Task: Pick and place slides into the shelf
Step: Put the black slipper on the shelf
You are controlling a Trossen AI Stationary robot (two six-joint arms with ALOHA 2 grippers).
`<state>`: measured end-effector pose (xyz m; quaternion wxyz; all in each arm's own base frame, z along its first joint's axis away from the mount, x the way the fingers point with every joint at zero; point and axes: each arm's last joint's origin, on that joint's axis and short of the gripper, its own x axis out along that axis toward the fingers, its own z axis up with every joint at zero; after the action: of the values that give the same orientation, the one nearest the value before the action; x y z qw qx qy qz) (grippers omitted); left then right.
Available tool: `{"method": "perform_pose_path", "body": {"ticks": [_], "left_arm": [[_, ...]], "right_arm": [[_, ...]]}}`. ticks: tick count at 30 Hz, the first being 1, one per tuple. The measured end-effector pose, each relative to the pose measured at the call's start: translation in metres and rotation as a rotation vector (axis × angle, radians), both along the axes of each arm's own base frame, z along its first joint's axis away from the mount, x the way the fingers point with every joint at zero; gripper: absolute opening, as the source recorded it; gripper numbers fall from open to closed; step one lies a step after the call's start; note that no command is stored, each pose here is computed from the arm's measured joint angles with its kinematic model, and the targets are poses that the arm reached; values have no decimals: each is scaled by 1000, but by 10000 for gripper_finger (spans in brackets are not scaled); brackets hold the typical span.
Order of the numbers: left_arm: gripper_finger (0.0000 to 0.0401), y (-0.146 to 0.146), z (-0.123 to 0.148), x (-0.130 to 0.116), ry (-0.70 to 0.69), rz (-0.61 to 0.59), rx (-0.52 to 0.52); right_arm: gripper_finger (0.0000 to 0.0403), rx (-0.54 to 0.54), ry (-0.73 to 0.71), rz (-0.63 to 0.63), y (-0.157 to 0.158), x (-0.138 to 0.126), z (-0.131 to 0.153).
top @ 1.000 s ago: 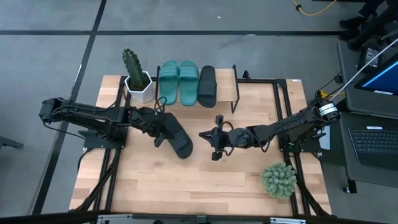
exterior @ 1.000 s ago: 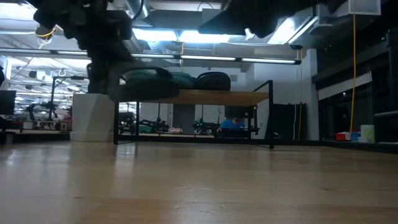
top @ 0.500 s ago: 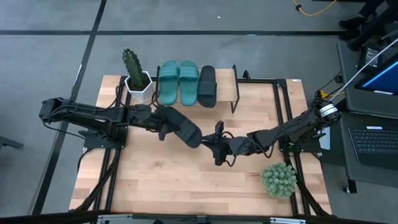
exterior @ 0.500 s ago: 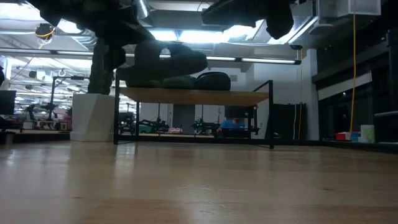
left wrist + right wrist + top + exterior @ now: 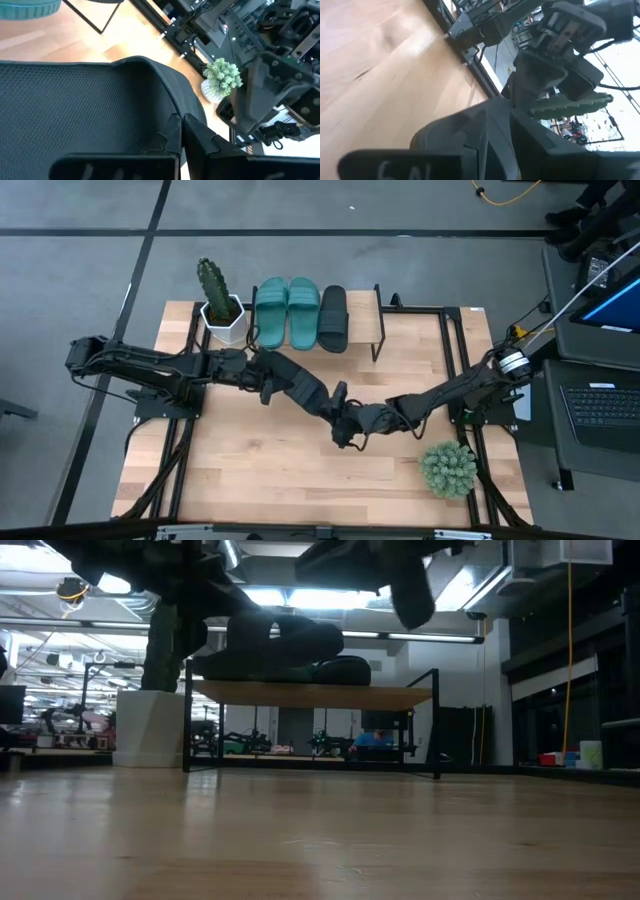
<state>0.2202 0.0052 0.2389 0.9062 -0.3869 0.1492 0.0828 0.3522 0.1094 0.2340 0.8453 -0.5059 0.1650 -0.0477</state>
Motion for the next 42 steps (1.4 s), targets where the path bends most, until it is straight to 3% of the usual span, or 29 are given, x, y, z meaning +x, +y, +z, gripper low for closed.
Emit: {"method": "perform_pose_path", "body": {"ticks": [10,36,42], "left_arm": [[0,-1,4,1,-44,-34,-10],[0,-3,7,1,-70,-92,-27],[0,-3,7,1,-71,-96,-29]], "right_arm": [[83,-177,87,-115,-2,20,-14],[83,-278,131,-161,-4,19,-17],[83,-319,138,-228,-5,18,-16]]}}
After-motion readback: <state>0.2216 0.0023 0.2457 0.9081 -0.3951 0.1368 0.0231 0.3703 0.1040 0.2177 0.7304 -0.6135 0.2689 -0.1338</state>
